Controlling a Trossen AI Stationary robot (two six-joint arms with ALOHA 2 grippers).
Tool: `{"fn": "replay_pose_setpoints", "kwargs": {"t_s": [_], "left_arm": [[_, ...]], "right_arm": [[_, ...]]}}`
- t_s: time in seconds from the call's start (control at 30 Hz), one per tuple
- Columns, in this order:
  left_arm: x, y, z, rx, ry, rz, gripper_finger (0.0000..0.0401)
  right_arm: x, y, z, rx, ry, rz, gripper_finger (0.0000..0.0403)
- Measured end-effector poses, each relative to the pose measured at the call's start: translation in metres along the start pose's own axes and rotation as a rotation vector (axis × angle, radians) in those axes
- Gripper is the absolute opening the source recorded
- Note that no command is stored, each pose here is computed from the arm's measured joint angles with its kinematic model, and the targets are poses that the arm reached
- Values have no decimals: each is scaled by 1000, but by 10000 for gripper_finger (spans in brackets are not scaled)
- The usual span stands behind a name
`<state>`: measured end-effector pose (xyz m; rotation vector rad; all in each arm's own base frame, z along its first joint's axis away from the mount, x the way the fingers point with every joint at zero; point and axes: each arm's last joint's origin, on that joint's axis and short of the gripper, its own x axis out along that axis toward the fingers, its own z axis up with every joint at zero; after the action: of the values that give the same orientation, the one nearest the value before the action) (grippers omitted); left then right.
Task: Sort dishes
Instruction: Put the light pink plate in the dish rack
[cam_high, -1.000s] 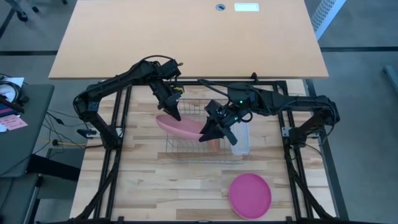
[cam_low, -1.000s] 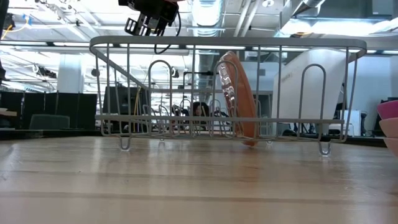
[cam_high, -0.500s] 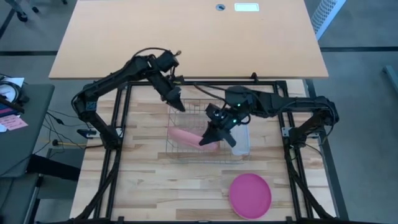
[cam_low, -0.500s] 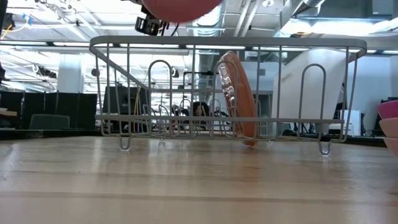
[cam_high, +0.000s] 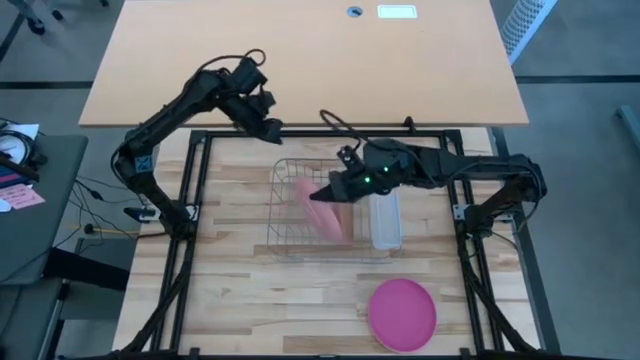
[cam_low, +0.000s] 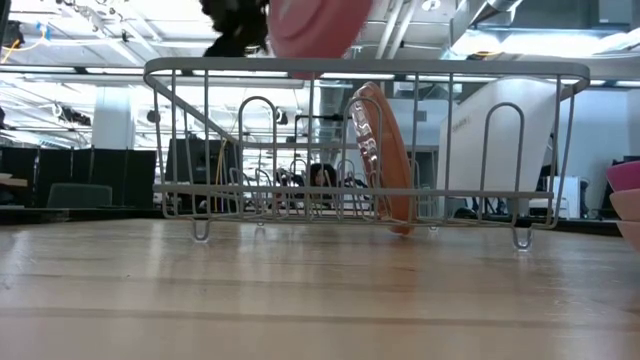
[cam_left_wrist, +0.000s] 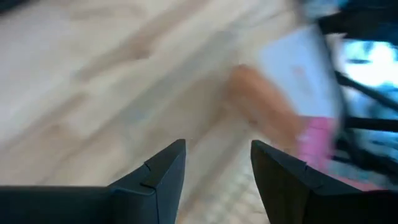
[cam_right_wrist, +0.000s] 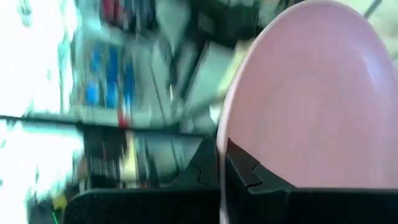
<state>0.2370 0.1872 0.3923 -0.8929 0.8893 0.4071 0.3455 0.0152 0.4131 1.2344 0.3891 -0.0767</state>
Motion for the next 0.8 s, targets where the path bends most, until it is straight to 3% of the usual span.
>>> {"fn": "replay_pose_setpoints", "kwargs": {"t_s": [0.23,0.37,0.8], "left_arm": [[21,19,-10,53,115,47,177],[37,29,-12,54,125,94,177],[53,32,-14,-3,132,62,177]], "right_arm": [[4,-2,-7,272,-313,-95,0],[4,-6,-15,316,-446,-157,0],[28,-25,-24,343,-424,-280,0]]}}
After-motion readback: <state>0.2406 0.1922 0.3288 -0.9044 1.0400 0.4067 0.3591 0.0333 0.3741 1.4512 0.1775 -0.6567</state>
